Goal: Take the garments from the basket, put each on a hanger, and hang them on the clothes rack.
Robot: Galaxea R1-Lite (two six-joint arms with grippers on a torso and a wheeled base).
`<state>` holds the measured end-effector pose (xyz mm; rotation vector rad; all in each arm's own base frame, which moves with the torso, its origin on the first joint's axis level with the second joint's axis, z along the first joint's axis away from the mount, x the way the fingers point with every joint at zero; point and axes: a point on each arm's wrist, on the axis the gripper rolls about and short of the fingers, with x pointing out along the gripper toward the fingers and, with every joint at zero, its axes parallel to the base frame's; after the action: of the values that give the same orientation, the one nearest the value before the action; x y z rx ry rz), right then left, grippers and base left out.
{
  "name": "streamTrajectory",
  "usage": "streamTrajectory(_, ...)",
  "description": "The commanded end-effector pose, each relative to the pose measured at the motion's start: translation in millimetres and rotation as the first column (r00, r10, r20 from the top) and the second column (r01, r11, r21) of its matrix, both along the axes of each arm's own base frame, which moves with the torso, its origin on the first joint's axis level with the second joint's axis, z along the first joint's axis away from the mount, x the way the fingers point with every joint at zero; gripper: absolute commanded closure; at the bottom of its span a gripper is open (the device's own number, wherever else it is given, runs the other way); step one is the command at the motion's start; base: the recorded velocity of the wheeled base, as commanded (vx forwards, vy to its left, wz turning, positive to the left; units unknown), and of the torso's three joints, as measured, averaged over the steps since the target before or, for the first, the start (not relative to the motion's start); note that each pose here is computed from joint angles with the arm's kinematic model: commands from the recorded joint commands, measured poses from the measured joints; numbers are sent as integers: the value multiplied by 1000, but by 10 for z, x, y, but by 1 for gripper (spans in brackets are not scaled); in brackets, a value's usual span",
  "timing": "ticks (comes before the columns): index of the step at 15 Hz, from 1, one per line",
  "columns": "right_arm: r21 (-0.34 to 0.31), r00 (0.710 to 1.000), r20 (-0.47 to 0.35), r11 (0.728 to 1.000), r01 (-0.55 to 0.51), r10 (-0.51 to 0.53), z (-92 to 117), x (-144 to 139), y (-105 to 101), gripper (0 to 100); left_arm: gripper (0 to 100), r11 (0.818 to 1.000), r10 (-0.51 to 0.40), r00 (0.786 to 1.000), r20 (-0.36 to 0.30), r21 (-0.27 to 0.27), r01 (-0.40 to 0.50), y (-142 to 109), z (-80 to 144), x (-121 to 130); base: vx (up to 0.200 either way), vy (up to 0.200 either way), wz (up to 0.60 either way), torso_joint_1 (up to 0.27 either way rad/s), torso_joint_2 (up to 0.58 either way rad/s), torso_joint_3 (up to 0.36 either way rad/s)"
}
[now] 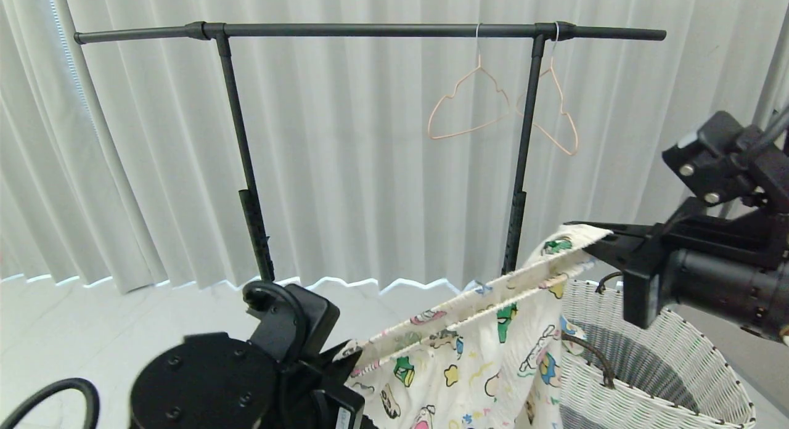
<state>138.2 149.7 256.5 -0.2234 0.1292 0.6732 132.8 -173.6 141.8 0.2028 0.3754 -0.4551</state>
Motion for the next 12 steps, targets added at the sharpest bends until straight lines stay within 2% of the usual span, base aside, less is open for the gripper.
streamTrajectory(1,9,998,10,998,61,-61,30,-258,-427,100,100,998,17,993,120,-68,-9,55,451,60,0,0,0,0,0,0)
streamTrajectory(2,6,998,7,998,63,-63,56,-332,-507,100,100,998,36,992,123,-58,-29,65,647,117,0,0,0,0,0,0)
streamTrajectory(4,25,997,24,997,72,-72,183,-404,-595,100,100,998,61,995,75,-15,-60,114,1051,162,0,0,0,0,0,0)
streamTrajectory(6,71,993,67,993,94,-98,443,-411,-645,100,100,998,62,997,45,-30,-60,144,1448,150,0,0,0,0,0,0)
streamTrajectory(7,71,993,67,993,94,-98,443,-411,-645,100,100,998,62,997,45,-30,-60,144,1448,150,0,0,0,0,0,0)
streamTrajectory(9,119,988,111,988,93,-107,777,-444,-686,100,100,997,-40,999,32,-70,42,236,2018,-16,0,0,0,0,0,0)
streamTrajectory(12,122,986,133,989,89,-105,910,-484,-723,100,100,980,-170,985,32,-99,173,276,2371,-314,0,0,0,0,0,0)
